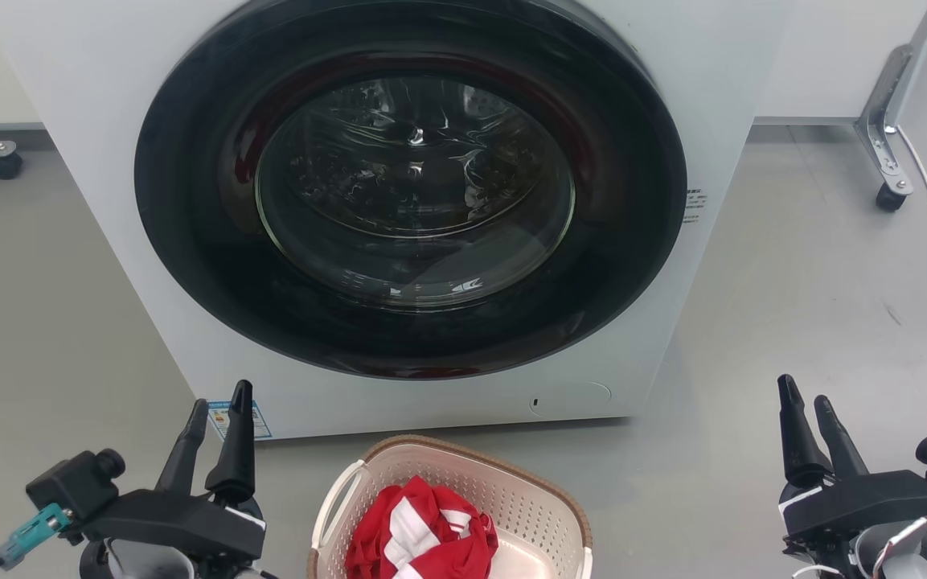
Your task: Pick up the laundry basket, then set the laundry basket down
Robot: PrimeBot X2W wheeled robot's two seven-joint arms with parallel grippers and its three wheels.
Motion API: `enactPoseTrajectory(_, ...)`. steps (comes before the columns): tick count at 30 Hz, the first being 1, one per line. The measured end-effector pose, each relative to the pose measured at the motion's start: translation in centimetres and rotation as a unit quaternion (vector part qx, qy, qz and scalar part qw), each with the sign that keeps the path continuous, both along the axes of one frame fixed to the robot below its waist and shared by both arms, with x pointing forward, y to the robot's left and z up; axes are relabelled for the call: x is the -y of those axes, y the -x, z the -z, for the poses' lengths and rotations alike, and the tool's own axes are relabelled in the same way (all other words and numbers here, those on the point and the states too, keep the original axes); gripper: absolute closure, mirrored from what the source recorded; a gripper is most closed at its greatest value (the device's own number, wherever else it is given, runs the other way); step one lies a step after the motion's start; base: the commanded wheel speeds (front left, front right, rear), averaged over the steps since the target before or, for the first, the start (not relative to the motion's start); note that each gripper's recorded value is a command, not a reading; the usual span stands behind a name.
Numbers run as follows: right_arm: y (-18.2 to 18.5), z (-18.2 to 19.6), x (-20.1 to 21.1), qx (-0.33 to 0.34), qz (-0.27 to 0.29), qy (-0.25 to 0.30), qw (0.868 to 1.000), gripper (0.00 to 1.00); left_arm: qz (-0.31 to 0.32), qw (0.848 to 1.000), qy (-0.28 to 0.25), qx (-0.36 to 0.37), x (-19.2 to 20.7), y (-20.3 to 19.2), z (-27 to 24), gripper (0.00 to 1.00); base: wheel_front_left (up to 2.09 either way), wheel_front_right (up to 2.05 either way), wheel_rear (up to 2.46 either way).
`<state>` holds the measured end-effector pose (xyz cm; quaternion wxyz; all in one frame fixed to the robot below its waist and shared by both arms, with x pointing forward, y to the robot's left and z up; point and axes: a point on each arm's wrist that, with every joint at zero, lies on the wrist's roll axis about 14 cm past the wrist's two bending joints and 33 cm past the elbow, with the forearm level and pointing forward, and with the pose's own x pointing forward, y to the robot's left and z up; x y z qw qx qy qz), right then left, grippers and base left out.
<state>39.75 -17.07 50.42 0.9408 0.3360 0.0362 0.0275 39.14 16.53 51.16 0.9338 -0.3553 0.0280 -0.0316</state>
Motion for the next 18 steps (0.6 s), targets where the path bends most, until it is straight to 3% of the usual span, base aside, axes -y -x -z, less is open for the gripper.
enactPoseTrajectory(18,0.1,0.1,-0.6,0.02,-0.01,0.141,0.99,0.0,0.025,0.992,-0.124,0.019,1.7,0.1,0.2,0.0,0.0,0.0,0.0)
